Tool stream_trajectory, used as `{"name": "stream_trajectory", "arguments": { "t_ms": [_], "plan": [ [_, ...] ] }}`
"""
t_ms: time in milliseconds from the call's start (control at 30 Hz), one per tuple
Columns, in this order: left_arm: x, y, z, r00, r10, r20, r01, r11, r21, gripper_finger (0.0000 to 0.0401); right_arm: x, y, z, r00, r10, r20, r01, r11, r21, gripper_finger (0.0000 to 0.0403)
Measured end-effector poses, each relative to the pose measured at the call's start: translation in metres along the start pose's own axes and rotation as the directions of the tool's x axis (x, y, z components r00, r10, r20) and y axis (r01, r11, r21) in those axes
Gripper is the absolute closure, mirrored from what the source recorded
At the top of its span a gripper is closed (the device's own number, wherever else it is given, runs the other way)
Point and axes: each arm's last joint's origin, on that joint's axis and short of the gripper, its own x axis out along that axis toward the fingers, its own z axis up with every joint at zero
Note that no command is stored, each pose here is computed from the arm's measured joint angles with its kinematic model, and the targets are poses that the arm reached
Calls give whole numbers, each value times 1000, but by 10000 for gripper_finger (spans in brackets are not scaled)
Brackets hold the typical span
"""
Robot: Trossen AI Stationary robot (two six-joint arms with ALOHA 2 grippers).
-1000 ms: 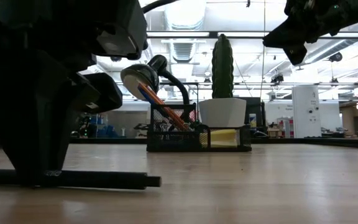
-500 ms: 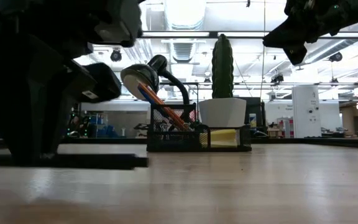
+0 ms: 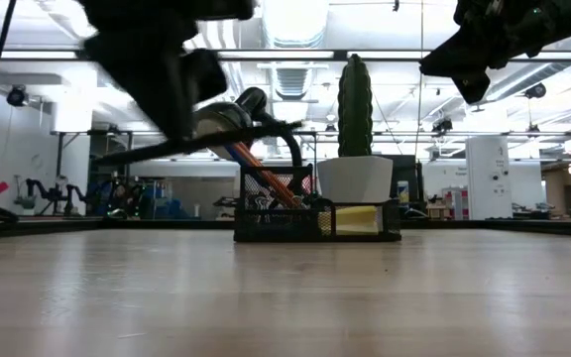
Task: Pick and place office supplies into organizer
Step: Put the black pen into the black desk organizer
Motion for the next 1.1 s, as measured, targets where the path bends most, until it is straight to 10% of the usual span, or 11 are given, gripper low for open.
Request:
{"name": "stream_trajectory", "arguments": {
  "t_ms": [1100],
  "plan": [
    [-69,174,60,793,292,535,-266,956,-126,389,0,0,0,1000,0,0,0,1000,29,364]
  ]
}}
